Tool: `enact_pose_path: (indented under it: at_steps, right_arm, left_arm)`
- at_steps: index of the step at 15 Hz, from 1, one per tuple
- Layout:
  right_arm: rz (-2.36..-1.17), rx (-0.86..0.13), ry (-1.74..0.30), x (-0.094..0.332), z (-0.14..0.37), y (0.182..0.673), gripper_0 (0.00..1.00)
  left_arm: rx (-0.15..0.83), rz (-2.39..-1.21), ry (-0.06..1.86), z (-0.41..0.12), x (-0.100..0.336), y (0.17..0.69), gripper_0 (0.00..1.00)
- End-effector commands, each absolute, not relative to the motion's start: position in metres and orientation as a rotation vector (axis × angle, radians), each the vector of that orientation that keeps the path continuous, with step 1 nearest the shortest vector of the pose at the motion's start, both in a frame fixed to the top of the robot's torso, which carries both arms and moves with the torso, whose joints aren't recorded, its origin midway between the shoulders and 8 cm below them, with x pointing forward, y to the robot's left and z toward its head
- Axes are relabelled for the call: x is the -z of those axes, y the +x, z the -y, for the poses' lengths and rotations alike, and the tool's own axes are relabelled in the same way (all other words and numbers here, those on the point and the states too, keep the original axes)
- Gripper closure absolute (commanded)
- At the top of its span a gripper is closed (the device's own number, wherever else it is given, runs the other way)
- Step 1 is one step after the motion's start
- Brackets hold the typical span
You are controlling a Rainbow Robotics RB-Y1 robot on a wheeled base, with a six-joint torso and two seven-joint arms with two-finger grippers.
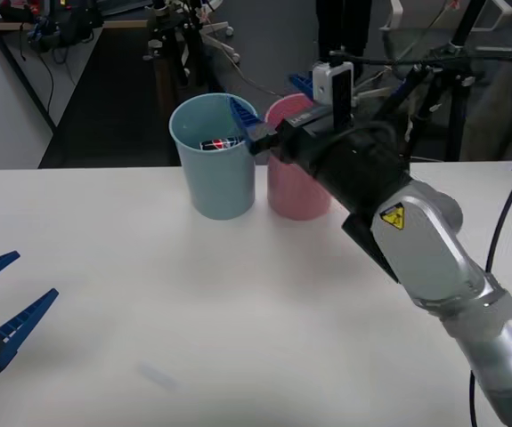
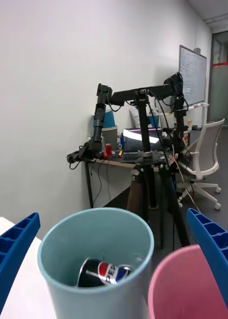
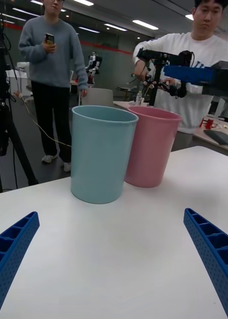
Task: Grasp the object on the table and drop it into the matching bin: aluminum can to the light blue bin, PET bottle to the pink bin.
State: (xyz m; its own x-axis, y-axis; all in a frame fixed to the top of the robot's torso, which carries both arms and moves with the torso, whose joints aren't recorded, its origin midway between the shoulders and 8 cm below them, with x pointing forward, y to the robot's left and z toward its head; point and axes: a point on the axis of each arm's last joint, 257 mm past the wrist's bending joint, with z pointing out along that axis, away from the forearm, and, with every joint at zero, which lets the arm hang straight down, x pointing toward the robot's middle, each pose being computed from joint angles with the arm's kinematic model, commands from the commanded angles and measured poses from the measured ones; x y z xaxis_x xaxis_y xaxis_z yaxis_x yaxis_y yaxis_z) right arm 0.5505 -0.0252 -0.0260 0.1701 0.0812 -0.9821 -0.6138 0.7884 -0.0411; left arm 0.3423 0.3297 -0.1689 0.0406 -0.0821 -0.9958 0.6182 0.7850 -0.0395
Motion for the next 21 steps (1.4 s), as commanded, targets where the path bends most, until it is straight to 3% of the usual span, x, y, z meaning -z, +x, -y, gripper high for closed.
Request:
enact_pose_path:
  at_steps: [1,14,21]
  right_arm:
    - [-1.327,-0.514,-0.511,0.041,0.061,0.529,0.0]
    - [-1.432,-0.524,-0.6,0.091,0.239,0.431,0.0]
    - [-1.549,-0.506,-0.458,0.125,0.314,0.382,0.0]
  left_arm:
    - [0.567,-1.441,0.465,-0.33,0.169,0.342,0.0]
    - [0.567,-1.441,0.465,-0.33,0.169,0.342,0.0]
    - [0.567,-1.441,0.465,-0.33,0.169,0.342,0.0]
